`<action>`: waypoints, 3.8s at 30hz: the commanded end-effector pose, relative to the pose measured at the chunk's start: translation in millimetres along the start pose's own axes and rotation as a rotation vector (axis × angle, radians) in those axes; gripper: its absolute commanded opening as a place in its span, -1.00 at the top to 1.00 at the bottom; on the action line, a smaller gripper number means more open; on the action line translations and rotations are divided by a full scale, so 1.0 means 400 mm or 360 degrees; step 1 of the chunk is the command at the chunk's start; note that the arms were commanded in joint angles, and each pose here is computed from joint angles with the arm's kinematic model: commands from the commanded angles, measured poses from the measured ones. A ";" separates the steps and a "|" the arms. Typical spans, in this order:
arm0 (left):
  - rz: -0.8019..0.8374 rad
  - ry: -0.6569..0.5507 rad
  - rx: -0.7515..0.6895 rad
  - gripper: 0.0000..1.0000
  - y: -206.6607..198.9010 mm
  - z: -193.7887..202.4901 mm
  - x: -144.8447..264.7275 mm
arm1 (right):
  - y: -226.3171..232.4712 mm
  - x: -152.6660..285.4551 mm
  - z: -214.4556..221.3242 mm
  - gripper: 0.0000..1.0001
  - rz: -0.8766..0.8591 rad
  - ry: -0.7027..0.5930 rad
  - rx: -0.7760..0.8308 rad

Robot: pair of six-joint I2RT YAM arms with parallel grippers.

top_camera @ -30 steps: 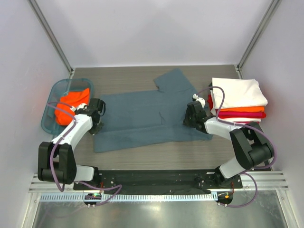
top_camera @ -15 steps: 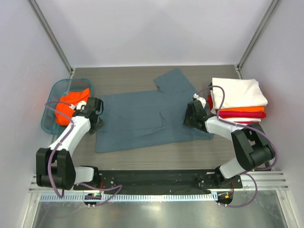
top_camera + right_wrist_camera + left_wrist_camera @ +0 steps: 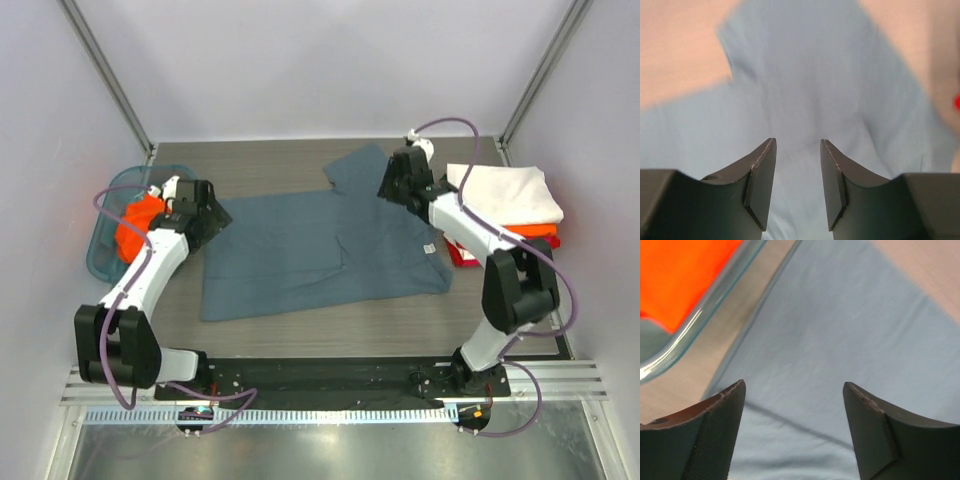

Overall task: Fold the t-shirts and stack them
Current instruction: Fold the tshirt

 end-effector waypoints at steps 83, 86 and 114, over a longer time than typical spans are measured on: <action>-0.0186 -0.0066 -0.0139 -0.64 -0.213 -0.209 -0.407 | 0.010 -0.662 -0.097 0.14 -0.0153 0.0119 -0.0167; -0.0183 -0.0047 -0.0127 -0.63 -0.209 -0.207 -0.415 | 0.008 -0.656 -0.108 0.44 -0.0138 0.0103 -0.0165; -0.0361 0.0018 -0.0194 -0.26 -0.166 -0.167 -0.494 | -0.029 -0.588 -0.208 0.98 -0.0152 -0.0003 -0.0192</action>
Point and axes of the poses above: each gripper's point midway between its finger pads, its own x axis back along the fingers, its own y axis along the line the jaws close on, z = x × y, the point moved 5 cm from there along x, back along the fingers, and after that the axes turned 6 degrees about x, right-handed, at the moved point
